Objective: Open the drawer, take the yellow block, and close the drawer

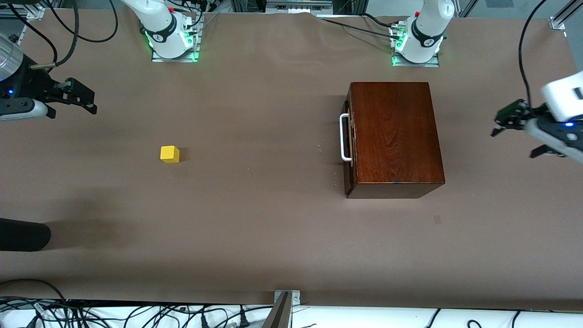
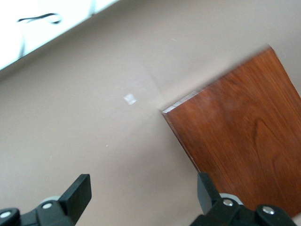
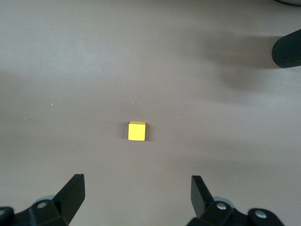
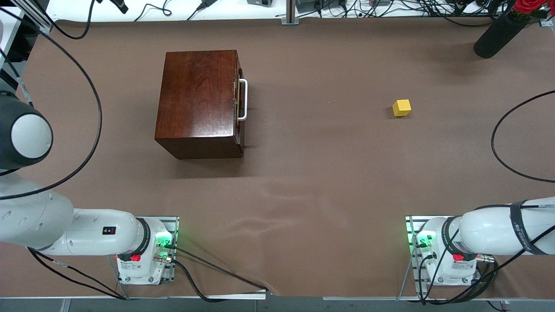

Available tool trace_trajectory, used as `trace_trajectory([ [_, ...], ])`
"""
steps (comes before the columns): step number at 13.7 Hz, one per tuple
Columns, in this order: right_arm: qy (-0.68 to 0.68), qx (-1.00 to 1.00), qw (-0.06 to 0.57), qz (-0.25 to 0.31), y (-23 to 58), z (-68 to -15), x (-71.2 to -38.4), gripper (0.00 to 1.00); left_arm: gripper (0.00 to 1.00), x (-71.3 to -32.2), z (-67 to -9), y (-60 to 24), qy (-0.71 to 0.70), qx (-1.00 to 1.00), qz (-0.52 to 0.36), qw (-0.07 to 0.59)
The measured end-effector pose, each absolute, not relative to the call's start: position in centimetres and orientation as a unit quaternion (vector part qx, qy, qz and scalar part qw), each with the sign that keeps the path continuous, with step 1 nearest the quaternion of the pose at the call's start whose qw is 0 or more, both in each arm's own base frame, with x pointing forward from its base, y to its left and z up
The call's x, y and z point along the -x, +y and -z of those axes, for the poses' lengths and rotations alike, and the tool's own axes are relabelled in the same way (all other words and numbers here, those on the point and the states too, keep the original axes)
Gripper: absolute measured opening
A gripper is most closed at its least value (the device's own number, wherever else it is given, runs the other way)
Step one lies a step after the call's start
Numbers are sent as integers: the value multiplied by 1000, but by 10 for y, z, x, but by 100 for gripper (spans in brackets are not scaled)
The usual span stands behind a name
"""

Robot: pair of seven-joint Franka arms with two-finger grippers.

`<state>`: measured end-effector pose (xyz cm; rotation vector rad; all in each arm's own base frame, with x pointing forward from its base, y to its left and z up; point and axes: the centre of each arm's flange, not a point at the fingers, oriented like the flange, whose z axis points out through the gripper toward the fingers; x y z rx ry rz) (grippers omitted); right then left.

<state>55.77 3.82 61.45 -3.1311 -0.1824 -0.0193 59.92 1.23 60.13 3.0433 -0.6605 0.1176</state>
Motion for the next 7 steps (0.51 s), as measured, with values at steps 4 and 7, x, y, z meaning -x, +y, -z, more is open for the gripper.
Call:
trace_trajectory([
  [4,-59,998,3,6,40,-616,-557,100,100,-561,-615,-4,-45,-998,-34,21],
  [7,-59,998,3,6,40,-617,-557,100,100,-545,-608,-6,-24,-999,4,21],
])
